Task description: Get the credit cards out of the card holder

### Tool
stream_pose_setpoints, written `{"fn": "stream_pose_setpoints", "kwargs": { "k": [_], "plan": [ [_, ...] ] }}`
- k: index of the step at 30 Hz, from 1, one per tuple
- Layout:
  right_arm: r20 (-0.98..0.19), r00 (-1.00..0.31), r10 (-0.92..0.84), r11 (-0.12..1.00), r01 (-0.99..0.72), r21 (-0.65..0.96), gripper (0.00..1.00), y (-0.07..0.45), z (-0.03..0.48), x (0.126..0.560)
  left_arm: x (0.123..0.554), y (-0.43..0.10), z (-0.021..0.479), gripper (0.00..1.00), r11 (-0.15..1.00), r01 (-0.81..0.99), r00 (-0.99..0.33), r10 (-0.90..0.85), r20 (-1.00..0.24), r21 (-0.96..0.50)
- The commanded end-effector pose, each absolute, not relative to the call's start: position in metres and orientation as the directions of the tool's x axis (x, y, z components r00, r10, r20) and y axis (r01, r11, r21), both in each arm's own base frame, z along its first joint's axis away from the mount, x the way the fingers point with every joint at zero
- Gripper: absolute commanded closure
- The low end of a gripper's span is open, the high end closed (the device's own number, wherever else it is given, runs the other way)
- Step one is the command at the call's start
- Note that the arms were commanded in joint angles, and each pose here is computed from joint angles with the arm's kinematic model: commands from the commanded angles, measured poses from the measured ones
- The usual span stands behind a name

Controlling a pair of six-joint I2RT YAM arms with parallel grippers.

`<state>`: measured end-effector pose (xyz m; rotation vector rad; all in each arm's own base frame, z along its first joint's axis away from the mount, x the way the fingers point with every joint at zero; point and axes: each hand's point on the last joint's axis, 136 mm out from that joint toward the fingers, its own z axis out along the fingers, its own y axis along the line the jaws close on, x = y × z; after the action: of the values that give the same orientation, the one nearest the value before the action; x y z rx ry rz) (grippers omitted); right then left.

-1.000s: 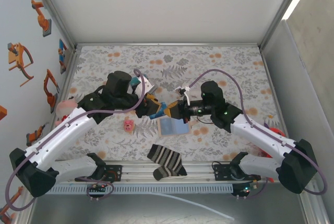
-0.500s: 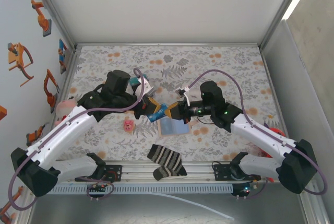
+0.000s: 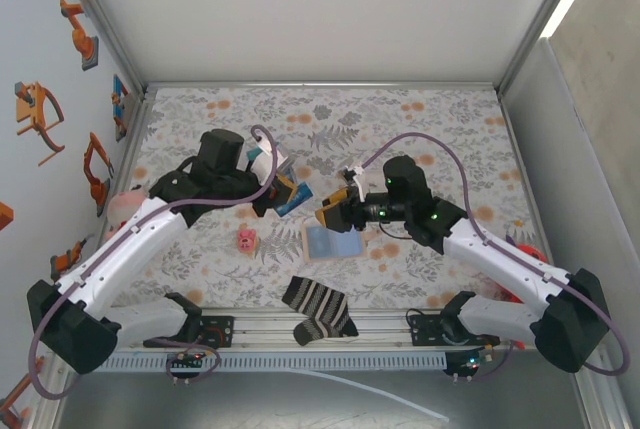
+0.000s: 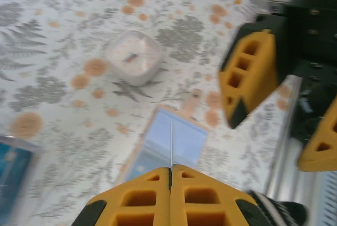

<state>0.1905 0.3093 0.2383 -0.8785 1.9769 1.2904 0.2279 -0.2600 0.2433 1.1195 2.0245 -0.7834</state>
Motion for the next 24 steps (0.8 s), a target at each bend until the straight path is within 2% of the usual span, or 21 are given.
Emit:
{"fn": "stream_pose_setpoints", "kwargs": {
  "k": [1, 4, 10, 14, 24],
  "plan": [
    [-0.785, -0.590, -0.188, 0.459, -0.760, 0.461, 0.51, 0.299, 0.236, 0.213, 0.263, -0.251, 0.229, 1.00, 0.499, 0.867, -0.293, 0.520, -0.802, 0.007],
    [-0.745, -0.634, -0.208, 0.588, -0.690, 0.423, 0.51, 0.287, 0.215, 0.231, 0.285, -0.244, 0.218, 1.00, 0.516, 0.853, -0.270, 0.566, -0.779, 0.080],
    [-0.693, -0.691, -0.205, 0.702, -0.597, 0.388, 0.52, 0.276, 0.188, 0.247, 0.319, -0.236, 0.198, 1.00, 0.463, 0.865, -0.185, 0.653, -0.734, 0.193],
    [-0.682, -0.709, -0.178, 0.732, -0.559, 0.390, 0.52, 0.272, 0.180, 0.250, 0.339, -0.231, 0.184, 1.00, 0.424, 0.875, -0.145, 0.692, -0.707, 0.235],
    [-0.667, -0.736, -0.119, 0.772, -0.491, 0.404, 0.51, 0.263, 0.172, 0.253, 0.372, -0.225, 0.157, 1.00, 0.402, 0.893, -0.160, 0.704, -0.692, 0.202]
  ]
}}
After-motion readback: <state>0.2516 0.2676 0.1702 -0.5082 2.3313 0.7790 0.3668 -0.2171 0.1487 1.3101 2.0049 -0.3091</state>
